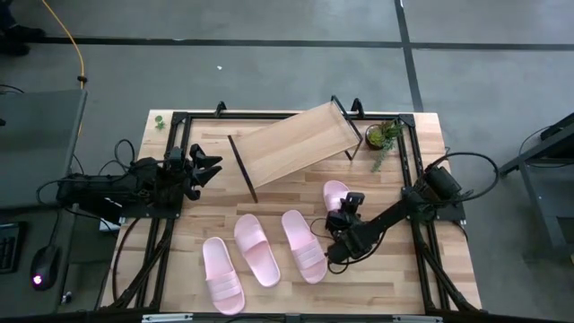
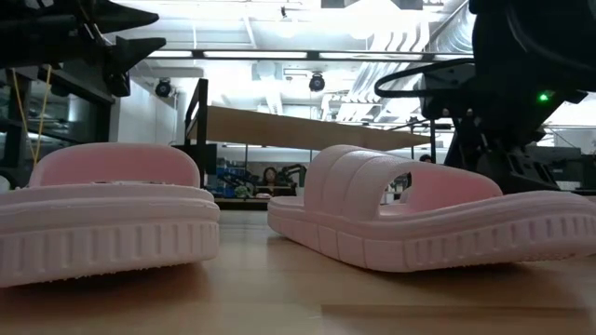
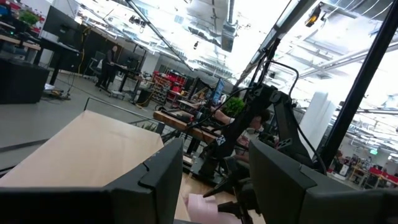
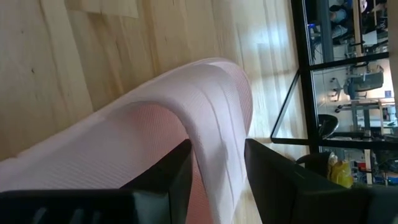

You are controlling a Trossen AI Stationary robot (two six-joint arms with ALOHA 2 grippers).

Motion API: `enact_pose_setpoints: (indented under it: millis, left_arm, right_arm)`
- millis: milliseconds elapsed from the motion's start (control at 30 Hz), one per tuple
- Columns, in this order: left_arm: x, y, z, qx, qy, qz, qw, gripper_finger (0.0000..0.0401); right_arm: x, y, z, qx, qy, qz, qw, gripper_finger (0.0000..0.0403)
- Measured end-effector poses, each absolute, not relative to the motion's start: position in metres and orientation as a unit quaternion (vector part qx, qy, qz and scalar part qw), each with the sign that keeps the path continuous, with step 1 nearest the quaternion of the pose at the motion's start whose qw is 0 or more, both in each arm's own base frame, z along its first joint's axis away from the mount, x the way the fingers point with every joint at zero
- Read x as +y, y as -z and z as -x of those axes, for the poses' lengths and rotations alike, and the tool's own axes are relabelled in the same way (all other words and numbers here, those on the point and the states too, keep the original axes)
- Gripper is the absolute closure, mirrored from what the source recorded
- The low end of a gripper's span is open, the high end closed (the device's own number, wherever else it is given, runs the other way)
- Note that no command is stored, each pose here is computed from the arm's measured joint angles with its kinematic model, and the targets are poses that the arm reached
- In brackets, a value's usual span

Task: Pick and place slides into the shelf
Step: Put the pink slipper on the shelf

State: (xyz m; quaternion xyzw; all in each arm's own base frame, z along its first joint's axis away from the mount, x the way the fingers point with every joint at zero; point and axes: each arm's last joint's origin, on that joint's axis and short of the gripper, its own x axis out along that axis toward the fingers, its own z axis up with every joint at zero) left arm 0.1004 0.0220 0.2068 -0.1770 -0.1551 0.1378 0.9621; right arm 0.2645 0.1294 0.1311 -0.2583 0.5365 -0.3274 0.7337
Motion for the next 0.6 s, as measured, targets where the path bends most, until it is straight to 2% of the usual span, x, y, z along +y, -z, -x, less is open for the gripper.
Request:
enact_pose_setpoints:
  millis: [200, 300, 467, 533, 600]
  left_arm:
    - [0.0220, -0.2068, -0.1004, -0.155, -0.138, 0.177, 0.962, 0.0235]
    - [0.0220, -0.2068, -0.1004, -0.155, -0.138, 0.177, 0.962, 0.0235]
    - [0.0220, -0.2068, -0.1004, -0.155, -0.138, 0.177, 0.962, 0.0235]
    - [0.0220, -0.2068, -0.1004, -0.155, -0.138, 0.177, 0.962, 0.0235]
    - [0.0220, -0.2068, -0.1004, -0.155, -0.138, 0.177, 0.962, 0.0235]
  right_arm:
    - [0.1297, -0.1309, -0.2652, 0.532, 0.331, 0.250, 0.738, 0.0280]
    - [0.1298, -0.1309, -0.2652, 0.530, 0.334, 0.246, 0.740, 0.0311]
    - [0.1298, -0.1308, -0.2653, 0.530, 0.334, 0.245, 0.740, 0.0385]
    - [0.1299, -0.1308, -0.2653, 0.530, 0.334, 0.245, 0.740, 0.0396]
    - [0.1299, -0.1308, -0.2653, 0.530, 0.334, 0.243, 0.741, 0.0391]
